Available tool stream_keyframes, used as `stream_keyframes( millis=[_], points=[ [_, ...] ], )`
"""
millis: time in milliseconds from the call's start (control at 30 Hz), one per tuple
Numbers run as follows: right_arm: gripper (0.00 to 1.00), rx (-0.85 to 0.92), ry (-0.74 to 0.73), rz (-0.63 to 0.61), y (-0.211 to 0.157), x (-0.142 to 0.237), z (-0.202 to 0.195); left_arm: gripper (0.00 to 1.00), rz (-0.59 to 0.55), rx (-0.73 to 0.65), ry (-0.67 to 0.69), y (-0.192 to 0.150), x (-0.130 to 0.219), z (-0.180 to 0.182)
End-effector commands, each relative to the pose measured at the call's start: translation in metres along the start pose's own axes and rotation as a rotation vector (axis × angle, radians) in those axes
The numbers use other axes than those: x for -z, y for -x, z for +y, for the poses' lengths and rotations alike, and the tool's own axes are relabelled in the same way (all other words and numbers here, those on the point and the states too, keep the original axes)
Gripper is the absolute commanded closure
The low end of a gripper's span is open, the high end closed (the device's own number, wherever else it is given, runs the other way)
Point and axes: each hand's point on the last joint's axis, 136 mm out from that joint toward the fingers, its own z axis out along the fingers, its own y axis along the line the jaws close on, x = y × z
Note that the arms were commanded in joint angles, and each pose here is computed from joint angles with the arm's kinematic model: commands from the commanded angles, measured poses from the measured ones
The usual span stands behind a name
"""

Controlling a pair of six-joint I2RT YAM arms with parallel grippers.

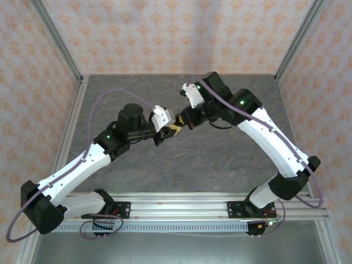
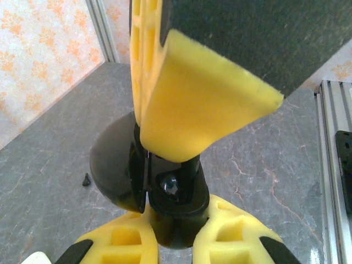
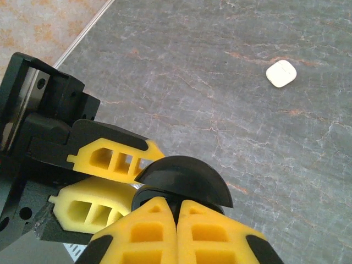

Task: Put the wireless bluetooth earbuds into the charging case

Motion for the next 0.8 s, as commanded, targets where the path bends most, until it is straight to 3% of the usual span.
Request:
stream_keyframes(
  millis=[0, 267, 600, 767],
  points=[
    [0.96, 0.039, 0.058, 0.0, -0.003, 0.003, 0.011, 1.0, -0.063, -0.023, -0.008, 0.024, 0.006, -0.003],
    [0.94, 0.043, 0.061, 0.038, -0.01, -0.003, 0.009, 1.0, -0.067, -0.022, -0.007, 0.025, 0.007, -0.003],
    [0.75, -0.015, 0.046, 0.015, -0.007, 0.0, 0.007, 1.0, -0.074, -0.012, -0.004, 0.025, 0.005, -0.002],
    [0.6, -0.047, 0.05, -0.011, -0.001, 0.003, 0.009, 1.0, -0.074, -0.013, -0.001, 0.024, 0.006, -0.002]
  ],
)
